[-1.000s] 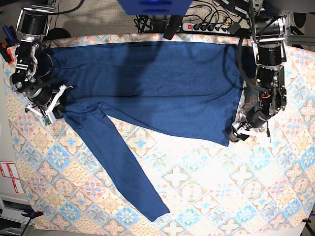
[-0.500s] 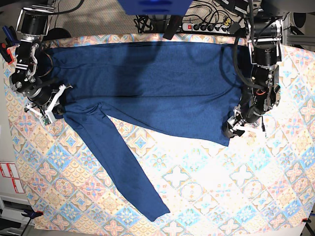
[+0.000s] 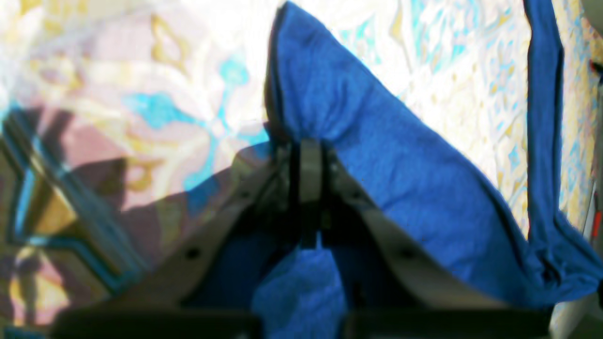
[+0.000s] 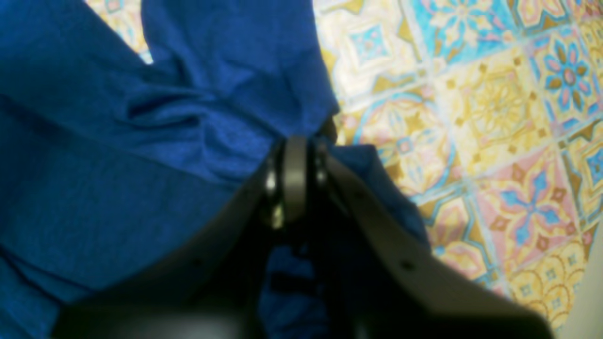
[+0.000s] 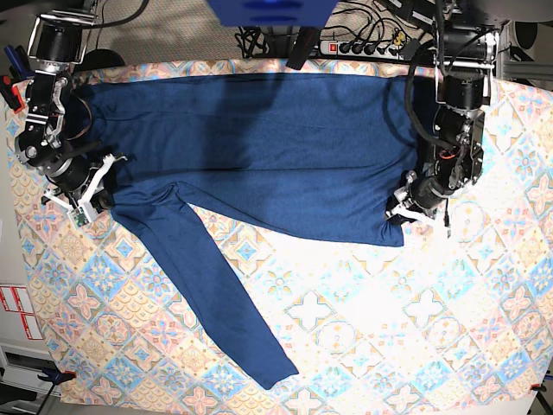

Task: Fold the T-shirt properly
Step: 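Fold the held side edges toward the collar with both grippers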

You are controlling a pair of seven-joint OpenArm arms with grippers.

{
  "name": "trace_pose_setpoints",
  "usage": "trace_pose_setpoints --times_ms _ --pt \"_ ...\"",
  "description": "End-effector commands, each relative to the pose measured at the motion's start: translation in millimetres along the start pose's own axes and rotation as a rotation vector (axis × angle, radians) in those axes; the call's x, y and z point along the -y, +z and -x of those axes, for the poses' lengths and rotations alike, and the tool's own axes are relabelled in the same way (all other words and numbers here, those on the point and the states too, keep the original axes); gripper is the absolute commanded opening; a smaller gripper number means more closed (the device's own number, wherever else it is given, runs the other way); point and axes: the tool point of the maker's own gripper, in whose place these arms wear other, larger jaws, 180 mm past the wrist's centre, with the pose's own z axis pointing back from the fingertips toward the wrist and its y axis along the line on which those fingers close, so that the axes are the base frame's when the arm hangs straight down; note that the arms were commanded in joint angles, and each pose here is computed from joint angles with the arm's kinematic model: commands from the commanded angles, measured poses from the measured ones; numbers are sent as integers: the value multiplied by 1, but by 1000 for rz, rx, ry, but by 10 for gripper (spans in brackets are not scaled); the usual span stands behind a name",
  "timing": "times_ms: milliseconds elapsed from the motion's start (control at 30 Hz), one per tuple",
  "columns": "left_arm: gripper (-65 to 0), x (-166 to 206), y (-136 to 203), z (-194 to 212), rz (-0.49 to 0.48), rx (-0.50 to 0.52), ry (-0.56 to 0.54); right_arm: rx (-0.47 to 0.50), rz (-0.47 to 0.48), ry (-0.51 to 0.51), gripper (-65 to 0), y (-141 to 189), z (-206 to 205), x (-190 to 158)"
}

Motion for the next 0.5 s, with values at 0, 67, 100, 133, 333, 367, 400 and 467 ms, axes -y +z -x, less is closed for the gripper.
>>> trace_pose_setpoints --times_ms 0,67,100,133,333,367,400,467 --pt "-650 10 5 -2 18 -9 -40 46 22 16 -643 6 -16 11" --pt "-650 20 12 -6 44 16 -67 46 22 16 -643 6 -16 11" --pt "-650 25 16 -8 57 27 -82 46 22 16 -643 6 -16 11" --pt "-650 30 19 -9 70 35 -93 47 24 15 -643 6 -16 12" --pt "-650 32 50 -21 87 88 -87 75 67 14 -643 17 -23 24" --pt "-650 30 58 -25 87 111 -88 75 76 12 -643 21 -21 26" --pt "-650 31 66 -29 89 136 -93 72 85 8 -643 24 -18 28" --pt "-650 36 80 -33 99 168 -114 98 95 -6 -643 30 -23 31"
